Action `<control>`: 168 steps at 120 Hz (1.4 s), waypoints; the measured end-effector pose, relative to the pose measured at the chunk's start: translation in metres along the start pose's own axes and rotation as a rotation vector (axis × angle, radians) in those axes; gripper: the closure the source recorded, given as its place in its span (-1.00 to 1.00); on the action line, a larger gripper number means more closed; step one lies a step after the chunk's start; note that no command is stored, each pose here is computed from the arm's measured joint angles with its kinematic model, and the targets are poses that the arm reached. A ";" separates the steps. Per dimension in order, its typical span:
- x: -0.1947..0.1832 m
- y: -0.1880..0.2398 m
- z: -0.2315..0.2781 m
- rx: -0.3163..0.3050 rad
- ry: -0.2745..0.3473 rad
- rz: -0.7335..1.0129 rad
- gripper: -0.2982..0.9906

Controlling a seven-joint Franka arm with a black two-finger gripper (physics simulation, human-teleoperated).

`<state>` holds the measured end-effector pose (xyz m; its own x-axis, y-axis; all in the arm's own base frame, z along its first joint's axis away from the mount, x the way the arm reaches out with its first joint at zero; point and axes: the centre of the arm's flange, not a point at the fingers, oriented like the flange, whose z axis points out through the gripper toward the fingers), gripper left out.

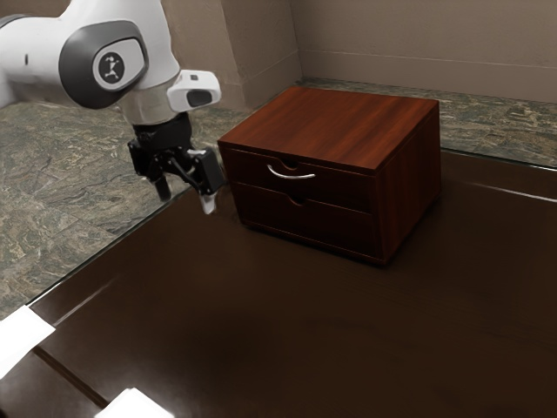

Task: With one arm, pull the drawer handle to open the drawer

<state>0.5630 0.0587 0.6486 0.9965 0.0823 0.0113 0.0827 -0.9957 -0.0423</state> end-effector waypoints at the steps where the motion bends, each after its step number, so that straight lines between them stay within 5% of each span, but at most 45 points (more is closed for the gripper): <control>1: 0.000 -0.004 0.000 0.001 -0.001 -0.007 -0.53; 17: -0.005 -0.050 0.002 0.005 -0.017 -0.078 -0.54; 36: -0.004 -0.035 0.002 0.006 -0.022 -0.041 -0.54; 55: -0.028 -0.010 -0.072 0.001 0.107 0.016 -0.54; 76: -0.030 0.014 -0.087 -0.006 0.137 0.009 -0.54; 109: -0.029 0.054 -0.085 -0.101 0.117 -0.362 -0.54; 140: -0.018 0.082 -0.068 -0.122 0.077 -0.668 -0.54; 148: -0.002 0.060 -0.053 -0.117 0.069 -0.783 -0.54; 168: 0.018 -0.081 -0.023 -0.118 0.090 -1.176 -0.54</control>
<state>0.5742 0.1403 0.6752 0.3046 0.9510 0.0524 0.9417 -0.3090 0.1334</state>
